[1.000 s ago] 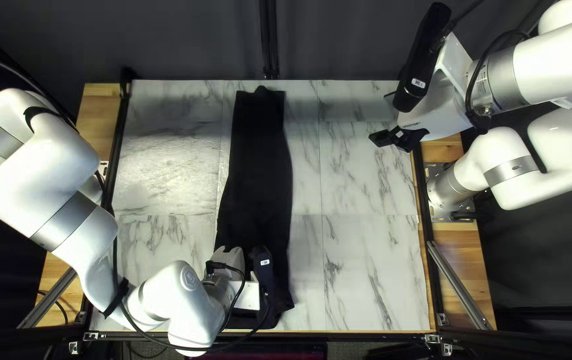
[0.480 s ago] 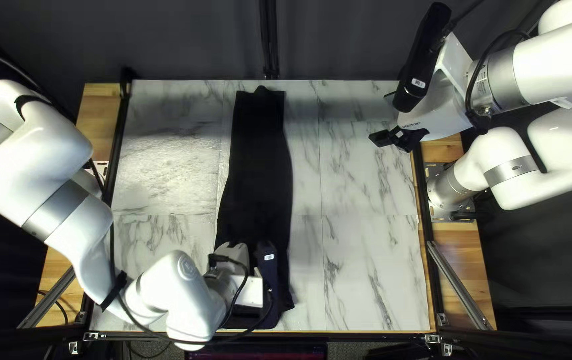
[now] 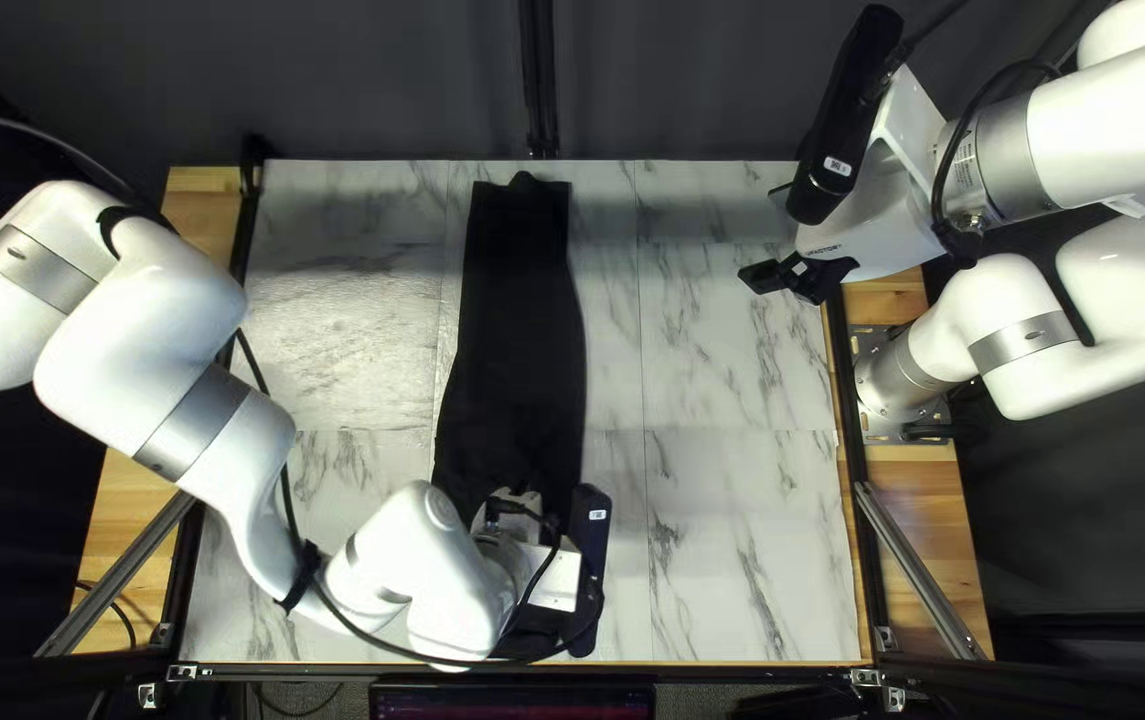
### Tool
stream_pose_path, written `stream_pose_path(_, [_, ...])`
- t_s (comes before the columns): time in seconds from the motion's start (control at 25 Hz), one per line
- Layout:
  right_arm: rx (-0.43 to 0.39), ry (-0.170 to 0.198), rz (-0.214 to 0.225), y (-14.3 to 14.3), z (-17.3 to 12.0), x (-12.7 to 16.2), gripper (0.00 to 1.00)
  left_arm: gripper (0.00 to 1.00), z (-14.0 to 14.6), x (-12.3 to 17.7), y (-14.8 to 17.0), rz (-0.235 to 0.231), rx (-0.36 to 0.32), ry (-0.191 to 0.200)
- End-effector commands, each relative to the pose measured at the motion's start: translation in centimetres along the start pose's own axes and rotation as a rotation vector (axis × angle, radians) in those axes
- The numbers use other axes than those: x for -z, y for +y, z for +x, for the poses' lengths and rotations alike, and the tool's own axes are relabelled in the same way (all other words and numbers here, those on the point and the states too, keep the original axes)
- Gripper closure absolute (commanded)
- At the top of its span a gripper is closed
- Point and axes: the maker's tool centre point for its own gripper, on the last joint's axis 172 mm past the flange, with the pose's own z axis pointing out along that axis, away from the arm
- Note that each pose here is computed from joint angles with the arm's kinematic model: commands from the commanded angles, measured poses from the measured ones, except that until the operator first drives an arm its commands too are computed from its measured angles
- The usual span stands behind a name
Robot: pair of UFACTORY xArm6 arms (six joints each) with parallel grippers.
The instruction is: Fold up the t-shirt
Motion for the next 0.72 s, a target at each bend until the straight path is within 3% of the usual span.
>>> stream_pose_path(0.04, [0.0, 0.0, 0.0, 0.0, 0.0, 0.0, 0.0, 0.0, -2.9, 1.4, -0.5, 0.012, 0.069, 0.027])
stream_pose_path(0.2, [0.0, 0.0, 0.0, 0.0, 0.0, 0.0, 0.0, 0.0, -4.0, 0.4, 0.9, 0.009, 0.097, 0.05])
stream_pose_path(0.28, [0.0, 0.0, 0.0, 0.0, 0.0, 0.0, 0.0, 0.0, -4.2, -0.3, 1.4, -0.016, 0.083, 0.073])
stream_pose_path(0.4, [0.0, 0.0, 0.0, 0.0, 0.0, 0.0, 0.0, 0.0, -3.9, -0.5, 2.1, -0.086, 0.021, 0.105])
stream_pose_path(0.44, [0.0, 0.0, 0.0, 0.0, 0.0, 0.0, 0.0, 0.0, -3.4, -0.6, 2.8, -0.135, -0.053, 0.11])
stream_pose_path(0.48, [0.0, 0.0, 0.0, 0.0, 0.0, 0.0, 0.0, 0.0, -3.3, -0.9, 3.0, -0.146, -0.106, 0.089])
stream_pose_path(0.72, [0.0, 0.0, 0.0, 0.0, 0.0, 0.0, 0.0, 0.0, -3.3, -0.9, 3.0, -0.146, -0.106, 0.089])
